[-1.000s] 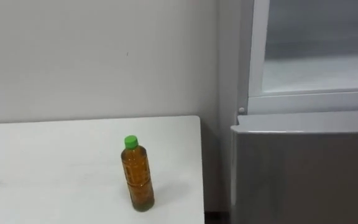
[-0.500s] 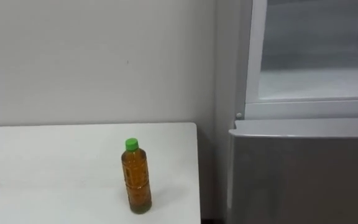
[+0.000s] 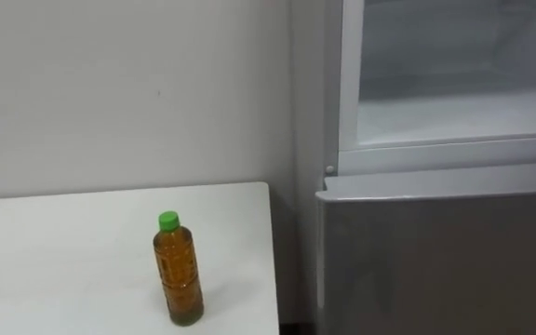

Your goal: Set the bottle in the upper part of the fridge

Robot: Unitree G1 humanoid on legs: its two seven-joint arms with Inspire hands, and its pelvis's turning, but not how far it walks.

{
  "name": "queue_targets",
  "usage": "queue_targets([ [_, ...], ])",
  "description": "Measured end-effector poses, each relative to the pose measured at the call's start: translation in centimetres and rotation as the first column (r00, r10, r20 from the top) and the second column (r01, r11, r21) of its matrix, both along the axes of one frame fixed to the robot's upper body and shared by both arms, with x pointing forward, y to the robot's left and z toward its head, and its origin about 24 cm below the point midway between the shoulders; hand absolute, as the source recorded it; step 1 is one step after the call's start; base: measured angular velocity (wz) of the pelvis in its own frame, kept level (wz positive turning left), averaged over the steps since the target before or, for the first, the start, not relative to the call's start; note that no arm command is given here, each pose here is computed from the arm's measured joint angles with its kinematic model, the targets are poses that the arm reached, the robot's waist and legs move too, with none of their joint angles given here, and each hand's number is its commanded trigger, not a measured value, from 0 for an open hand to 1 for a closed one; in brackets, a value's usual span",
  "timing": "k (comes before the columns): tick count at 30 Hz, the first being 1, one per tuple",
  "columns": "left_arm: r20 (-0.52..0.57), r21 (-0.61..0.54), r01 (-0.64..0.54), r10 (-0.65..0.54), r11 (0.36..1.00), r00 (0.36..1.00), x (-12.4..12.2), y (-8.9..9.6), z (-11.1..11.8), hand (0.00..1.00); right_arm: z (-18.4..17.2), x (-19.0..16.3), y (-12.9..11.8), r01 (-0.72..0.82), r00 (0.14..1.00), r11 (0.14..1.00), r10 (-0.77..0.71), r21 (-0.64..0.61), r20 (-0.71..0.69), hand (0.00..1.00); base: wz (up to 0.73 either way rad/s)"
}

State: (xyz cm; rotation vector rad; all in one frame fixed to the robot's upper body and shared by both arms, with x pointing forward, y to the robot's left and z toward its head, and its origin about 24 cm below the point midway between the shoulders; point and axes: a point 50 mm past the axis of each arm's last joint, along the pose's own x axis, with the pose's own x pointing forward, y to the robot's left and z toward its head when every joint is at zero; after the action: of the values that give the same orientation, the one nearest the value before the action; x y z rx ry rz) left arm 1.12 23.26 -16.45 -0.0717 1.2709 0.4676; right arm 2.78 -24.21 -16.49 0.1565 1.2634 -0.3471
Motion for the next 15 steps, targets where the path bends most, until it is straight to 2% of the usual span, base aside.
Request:
queue_targets([
  [3,0.005,0.011,0.069,-0.069,0.998,0.998,0.80,-0.04,0.02,0.00,-0.11,0.38,0.29,-0.012,1.000,1.000,0.012,-0.001,-0.002,0.00,0.00],
  [15,0.007,-0.010,0.071,-0.071,0.997,0.997,0.66,-0.07,-0.01,0.00,-0.21,0.95,0.74,-0.052,0.999,0.999,0.052,-0.002,-0.008,0.00,-0.02],
])
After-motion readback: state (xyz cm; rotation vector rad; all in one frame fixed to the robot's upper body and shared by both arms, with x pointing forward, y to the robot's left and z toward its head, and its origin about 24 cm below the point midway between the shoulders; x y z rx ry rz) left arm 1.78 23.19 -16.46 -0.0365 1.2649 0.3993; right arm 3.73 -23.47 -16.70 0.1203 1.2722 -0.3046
